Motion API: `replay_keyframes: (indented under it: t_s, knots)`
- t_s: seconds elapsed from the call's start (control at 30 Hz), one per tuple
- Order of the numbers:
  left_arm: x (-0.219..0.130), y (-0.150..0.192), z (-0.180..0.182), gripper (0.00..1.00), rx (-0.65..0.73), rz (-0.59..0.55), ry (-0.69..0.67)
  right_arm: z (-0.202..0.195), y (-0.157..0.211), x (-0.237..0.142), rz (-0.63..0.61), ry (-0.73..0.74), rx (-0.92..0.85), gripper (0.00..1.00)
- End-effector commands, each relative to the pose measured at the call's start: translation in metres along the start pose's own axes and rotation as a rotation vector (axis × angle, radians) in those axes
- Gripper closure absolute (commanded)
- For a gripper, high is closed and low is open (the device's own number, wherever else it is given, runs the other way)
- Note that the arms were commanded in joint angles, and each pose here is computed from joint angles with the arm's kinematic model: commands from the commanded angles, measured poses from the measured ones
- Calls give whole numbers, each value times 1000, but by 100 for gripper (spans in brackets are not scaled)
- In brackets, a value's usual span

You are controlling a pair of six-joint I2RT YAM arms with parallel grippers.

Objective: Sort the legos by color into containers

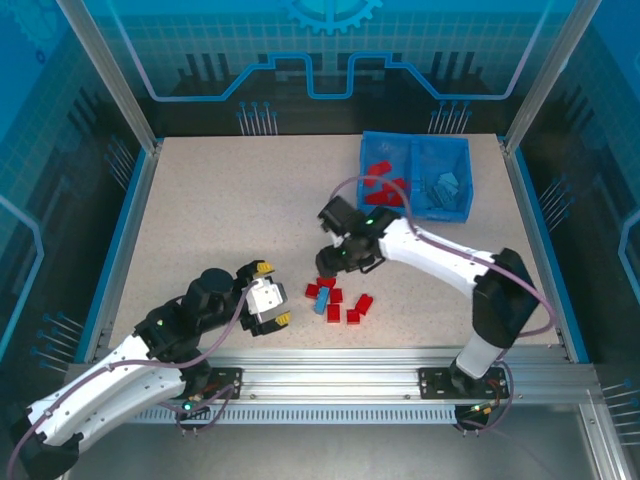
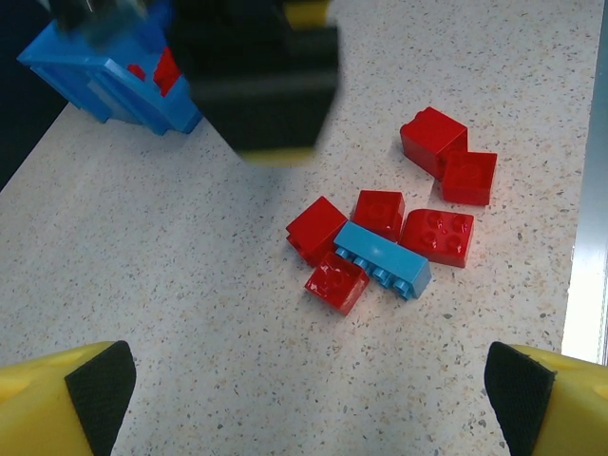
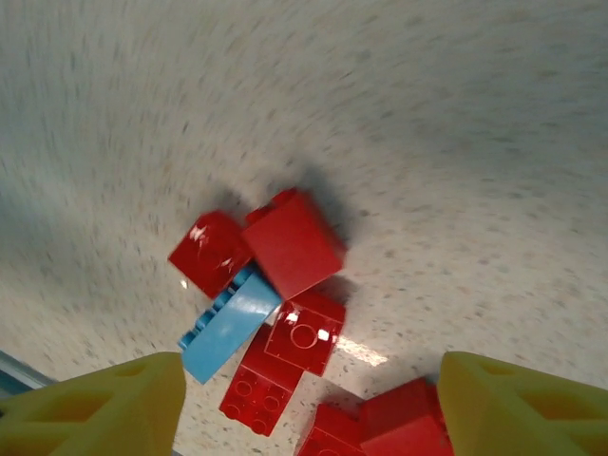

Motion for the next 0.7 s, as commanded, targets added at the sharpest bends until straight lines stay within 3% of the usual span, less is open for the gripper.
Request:
replay_keyframes:
  t_s: [0.0, 0.23, 0.67]
  knots:
    - [2, -2, 1, 1, -11, -21, 0, 18, -1, 16, 41, 31, -251, 24]
    - [0, -2, 2, 1, -20, -16, -4, 17, -11, 53, 79, 76, -272, 21]
    - [1, -1, 1, 1, -16, -14, -1, -1, -16, 81, 114, 116, -196, 42]
Point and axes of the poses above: each hand's point on the last joint's axis, 136 mm out from that joint toward the fingers, its own x axis out along the fingers, its own z axis along the line the jaws close on, y = z × x, the point moved 8 cm from there along -x, back along the fingers, and after that the axes turned 4 degrees about -x, right-handed, at the moved point
